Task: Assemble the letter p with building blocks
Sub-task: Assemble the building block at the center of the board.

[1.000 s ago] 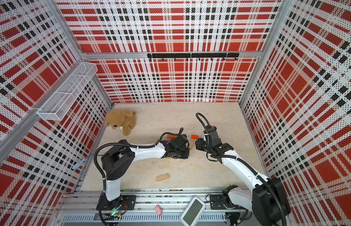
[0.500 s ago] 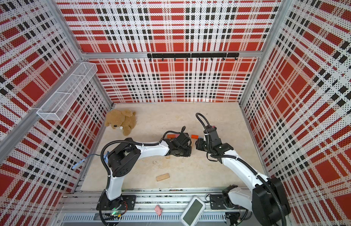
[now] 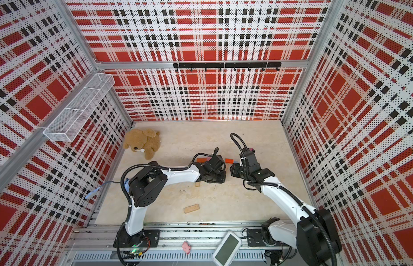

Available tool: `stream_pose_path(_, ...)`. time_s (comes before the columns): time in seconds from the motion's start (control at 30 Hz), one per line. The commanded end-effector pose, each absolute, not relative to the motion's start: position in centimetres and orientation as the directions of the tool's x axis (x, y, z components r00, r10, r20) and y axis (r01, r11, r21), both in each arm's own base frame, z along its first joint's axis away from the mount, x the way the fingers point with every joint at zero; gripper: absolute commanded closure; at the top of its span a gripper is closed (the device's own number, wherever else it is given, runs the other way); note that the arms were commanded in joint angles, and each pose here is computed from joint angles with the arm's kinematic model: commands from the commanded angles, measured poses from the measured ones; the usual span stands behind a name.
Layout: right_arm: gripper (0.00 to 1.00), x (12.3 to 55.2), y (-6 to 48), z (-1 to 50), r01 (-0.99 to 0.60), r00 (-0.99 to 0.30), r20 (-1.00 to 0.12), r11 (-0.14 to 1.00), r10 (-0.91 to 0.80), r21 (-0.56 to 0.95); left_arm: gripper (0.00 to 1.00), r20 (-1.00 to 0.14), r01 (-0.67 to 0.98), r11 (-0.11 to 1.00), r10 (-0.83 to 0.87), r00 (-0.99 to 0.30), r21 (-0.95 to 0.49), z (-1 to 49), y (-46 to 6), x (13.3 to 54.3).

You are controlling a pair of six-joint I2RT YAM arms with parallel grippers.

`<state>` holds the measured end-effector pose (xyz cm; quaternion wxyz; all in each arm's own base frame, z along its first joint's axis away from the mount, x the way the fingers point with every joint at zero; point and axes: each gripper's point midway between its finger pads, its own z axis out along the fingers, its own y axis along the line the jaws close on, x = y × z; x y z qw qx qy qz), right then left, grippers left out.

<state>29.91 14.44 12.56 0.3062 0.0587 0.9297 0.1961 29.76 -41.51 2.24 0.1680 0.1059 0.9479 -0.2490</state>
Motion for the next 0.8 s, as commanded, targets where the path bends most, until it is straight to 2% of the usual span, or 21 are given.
stream_pose_path(0.0, 0.54, 30.02, 14.32, 12.61, -0.020, -0.797, -0.560, 0.917, 0.225, 0.398, 0.91, -0.380, 0.293, 0.855, 0.124, -0.917, -0.429, 1.86, -41.84, 30.32)
stream_pose_path(0.77, 0.54, 30.07, 14.51, 12.66, -0.031, -0.798, -0.562, 0.915, 0.220, 0.402, 0.91, -0.378, 0.291, 0.851, 0.119, -0.918, -0.438, 1.72, -42.25, 30.98)
